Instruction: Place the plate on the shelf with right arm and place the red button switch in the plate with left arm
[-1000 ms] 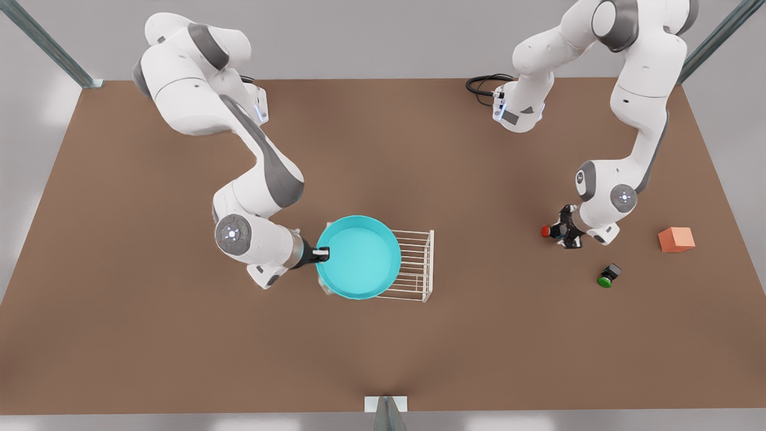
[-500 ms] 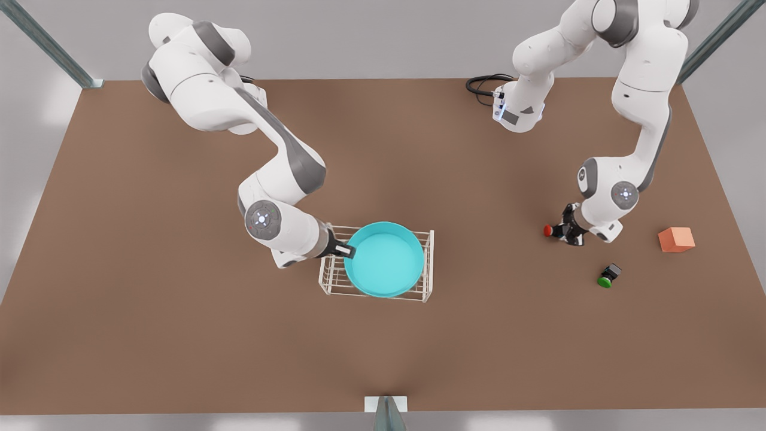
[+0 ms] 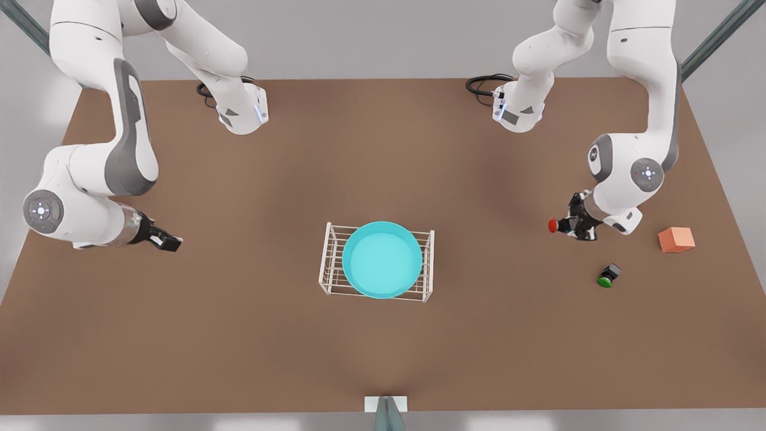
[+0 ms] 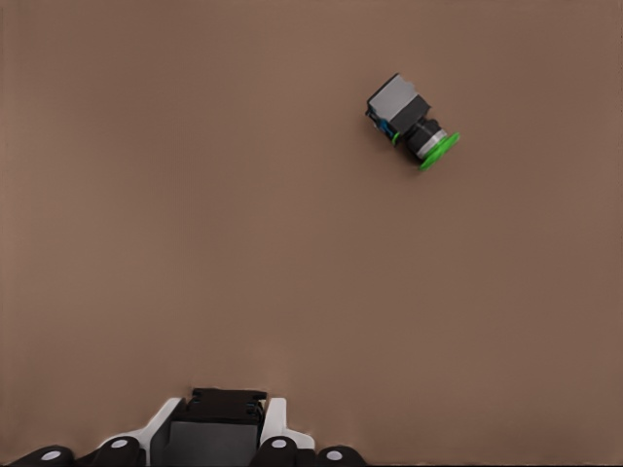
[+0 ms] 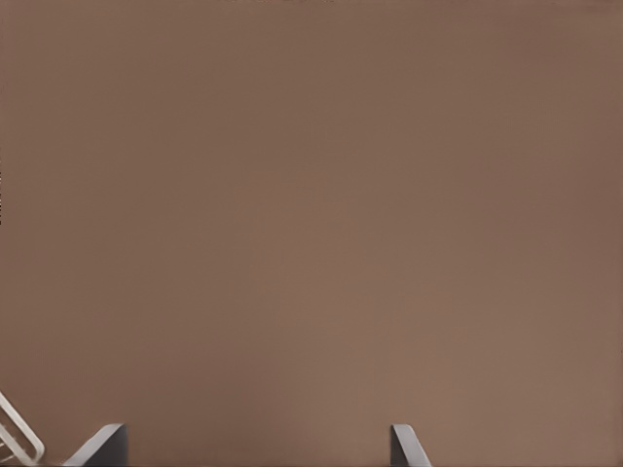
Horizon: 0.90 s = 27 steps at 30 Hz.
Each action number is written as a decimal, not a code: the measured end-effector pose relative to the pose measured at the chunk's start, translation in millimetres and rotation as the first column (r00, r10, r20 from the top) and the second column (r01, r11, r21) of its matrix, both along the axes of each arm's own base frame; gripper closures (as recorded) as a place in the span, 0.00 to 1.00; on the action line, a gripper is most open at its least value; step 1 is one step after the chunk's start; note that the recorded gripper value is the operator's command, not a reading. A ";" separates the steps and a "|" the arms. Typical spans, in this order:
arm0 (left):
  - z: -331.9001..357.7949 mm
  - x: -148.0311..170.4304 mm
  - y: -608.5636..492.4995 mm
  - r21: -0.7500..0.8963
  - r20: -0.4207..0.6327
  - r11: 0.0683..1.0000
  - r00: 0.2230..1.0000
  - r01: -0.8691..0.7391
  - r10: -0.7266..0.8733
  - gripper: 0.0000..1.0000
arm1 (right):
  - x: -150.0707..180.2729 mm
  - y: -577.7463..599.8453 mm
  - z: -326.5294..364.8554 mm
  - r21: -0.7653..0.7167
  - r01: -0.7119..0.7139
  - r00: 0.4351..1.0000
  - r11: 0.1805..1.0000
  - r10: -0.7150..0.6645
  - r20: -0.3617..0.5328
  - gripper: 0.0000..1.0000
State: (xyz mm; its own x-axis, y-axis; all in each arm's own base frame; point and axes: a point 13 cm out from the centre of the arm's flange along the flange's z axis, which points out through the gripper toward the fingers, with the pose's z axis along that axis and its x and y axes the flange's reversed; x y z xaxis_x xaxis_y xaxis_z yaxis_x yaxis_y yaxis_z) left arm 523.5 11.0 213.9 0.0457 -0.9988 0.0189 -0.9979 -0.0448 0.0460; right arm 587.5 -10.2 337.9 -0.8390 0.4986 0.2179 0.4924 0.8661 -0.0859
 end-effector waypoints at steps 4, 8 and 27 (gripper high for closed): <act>35.3 4.1 -57.0 -0.055 -0.038 0.998 0.999 0.024 -0.026 0.56 | 5.8 -10.2 0.8 -0.038 -0.091 0.995 0.995 0.092 0.025 0.00; 59.4 -1.1 -148.4 -0.145 -0.076 0.987 0.994 0.064 -0.076 0.56 | 9.2 -15.9 -16.5 -0.009 -0.168 0.986 0.986 0.168 0.013 0.00; 111.7 58.2 -416.7 -0.362 -0.095 0.932 0.995 -0.028 -0.007 0.55 | 8.1 -65.0 -41.8 0.082 -0.360 0.933 0.929 0.360 0.012 0.00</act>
State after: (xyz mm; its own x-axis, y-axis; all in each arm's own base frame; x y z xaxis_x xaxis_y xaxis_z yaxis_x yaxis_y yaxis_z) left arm 581.8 -405.7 325.6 0.0755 -0.9242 0.3743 -0.9880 -0.0185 0.1535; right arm 595.5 -75.2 296.1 -0.9580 0.1438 0.2482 0.1461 0.9892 -0.0091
